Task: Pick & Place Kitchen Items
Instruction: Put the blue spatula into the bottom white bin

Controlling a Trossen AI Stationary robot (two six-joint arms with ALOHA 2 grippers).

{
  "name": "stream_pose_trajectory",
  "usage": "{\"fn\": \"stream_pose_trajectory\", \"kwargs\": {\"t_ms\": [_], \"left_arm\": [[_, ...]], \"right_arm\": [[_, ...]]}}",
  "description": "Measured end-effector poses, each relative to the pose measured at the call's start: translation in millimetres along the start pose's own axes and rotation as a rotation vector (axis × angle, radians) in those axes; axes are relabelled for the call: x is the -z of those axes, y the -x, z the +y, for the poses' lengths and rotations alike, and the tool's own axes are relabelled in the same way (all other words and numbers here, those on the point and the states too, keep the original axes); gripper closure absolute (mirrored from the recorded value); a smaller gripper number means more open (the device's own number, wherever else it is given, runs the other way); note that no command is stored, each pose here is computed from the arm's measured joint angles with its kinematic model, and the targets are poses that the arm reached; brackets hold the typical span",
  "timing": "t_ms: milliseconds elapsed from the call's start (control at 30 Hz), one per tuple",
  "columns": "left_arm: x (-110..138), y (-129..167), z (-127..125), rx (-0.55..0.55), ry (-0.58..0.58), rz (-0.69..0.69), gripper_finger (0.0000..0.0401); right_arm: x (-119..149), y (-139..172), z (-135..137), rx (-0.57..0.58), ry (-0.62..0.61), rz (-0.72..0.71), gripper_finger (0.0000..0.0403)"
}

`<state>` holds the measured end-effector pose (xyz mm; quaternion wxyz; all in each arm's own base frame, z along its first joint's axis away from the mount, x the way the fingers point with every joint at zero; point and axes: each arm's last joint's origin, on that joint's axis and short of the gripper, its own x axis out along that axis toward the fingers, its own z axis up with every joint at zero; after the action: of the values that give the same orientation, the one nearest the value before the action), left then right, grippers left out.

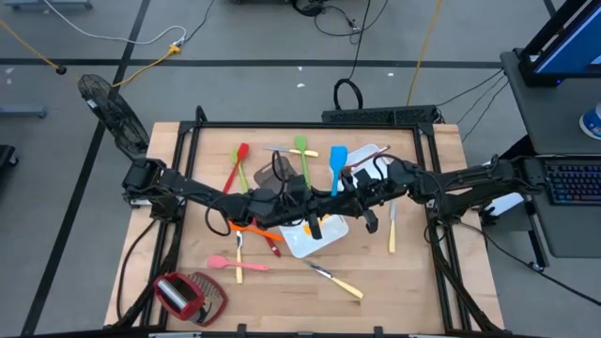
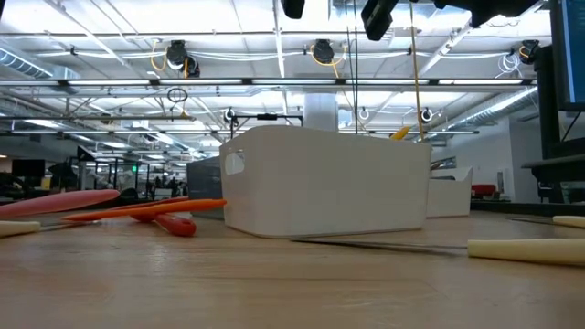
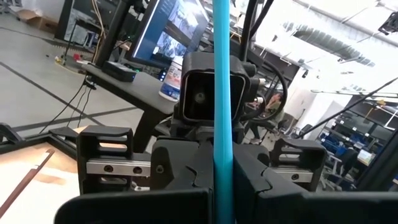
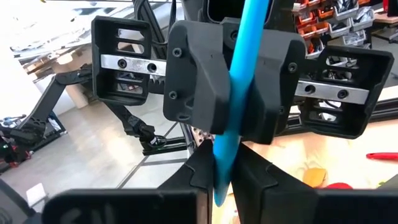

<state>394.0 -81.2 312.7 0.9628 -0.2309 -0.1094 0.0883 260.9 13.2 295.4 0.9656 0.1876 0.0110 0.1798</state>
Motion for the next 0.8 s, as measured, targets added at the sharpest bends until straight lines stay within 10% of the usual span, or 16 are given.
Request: {"fn": "stream_pose_trajectory", "kwargs": {"t_ms": [200,800], "left_arm": [[1,0,0,0.007,0.004,0.011,0.038],[4,0,1,-0.016,0.081,0.038,0.0159]], "right_arm": [[3,0,-1,0.025,0.001,0.026,0.0379],[1,15,-5,0.171,0.036,0.077,0.0379]]}}
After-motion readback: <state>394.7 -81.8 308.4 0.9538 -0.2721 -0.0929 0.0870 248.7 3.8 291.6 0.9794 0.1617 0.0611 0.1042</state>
